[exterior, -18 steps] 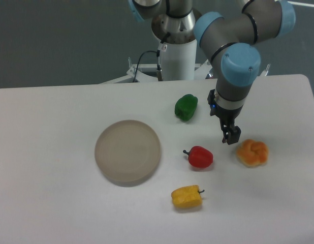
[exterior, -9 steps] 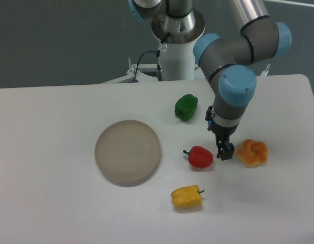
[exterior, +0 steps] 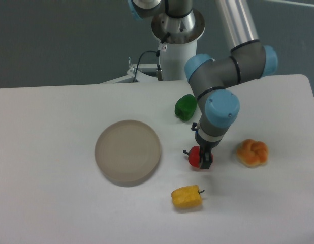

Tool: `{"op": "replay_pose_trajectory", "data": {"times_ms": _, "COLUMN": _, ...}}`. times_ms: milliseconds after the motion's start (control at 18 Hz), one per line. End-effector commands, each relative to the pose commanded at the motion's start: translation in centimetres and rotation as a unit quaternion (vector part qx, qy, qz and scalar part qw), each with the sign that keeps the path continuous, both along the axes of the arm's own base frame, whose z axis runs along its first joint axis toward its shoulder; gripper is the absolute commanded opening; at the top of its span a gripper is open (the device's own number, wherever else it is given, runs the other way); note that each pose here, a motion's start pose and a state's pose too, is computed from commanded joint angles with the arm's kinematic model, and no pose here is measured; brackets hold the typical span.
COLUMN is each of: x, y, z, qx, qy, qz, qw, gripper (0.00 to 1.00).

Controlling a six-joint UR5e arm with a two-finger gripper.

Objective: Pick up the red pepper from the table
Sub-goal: 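Lower the open gripper over the red pepper and close on it, then lift the red pepper up off the table in the gripper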

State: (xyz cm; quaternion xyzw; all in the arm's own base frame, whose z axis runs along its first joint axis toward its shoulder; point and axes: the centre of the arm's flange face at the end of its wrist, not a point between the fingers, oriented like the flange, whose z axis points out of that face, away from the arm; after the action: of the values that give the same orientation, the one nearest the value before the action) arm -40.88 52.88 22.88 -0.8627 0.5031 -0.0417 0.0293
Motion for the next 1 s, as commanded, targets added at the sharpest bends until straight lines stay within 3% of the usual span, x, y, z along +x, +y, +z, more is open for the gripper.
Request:
{"op": "replay_pose_trajectory", "data": {"times_ms": 222, "x": -0.2, "y": 0.5, "z": -1.1, "qx": 0.005, "qy": 0.003, "qz": -0.002, "qw": 1.0, "gripper": 0.99}}
{"op": "replay_pose_trajectory", "data": {"times_ms": 278, "x": -0.2, "y": 0.5, "z": -1.1, "qx": 0.005, "qy": 0.003, "qz": -0.004, "qw": 1.0, "gripper": 0.91}}
{"op": "replay_pose_trajectory", "data": {"times_ms": 389, "x": -0.5, "y": 0.5, "z": -1.0, "qx": 0.007, "qy": 0.004, "qz": -0.02, "qw": 0.9998, "gripper": 0.59}}
{"op": "replay_pose_trajectory", "data": {"times_ms": 500, "x": -1.0, "y": 0.6, "z": -0.3, "qx": 0.012, "qy": 0.009, "qz": -0.02, "qw": 0.9997, "gripper": 0.45}}
{"op": "replay_pose_trajectory", "data": {"times_ms": 833, "x": -1.9, "y": -0.1, "z": 5.1, "qx": -0.001, "qy": 0.042, "qz": -0.007, "qw": 0.9991, "gripper": 0.44}}
{"op": "replay_pose_trajectory", "data": {"times_ms": 1000, "x": -2.6, "y": -3.0, "z": 9.4, "qx": -0.002, "qy": 0.039, "qz": 0.034, "qw": 0.9987, "gripper": 0.44}}
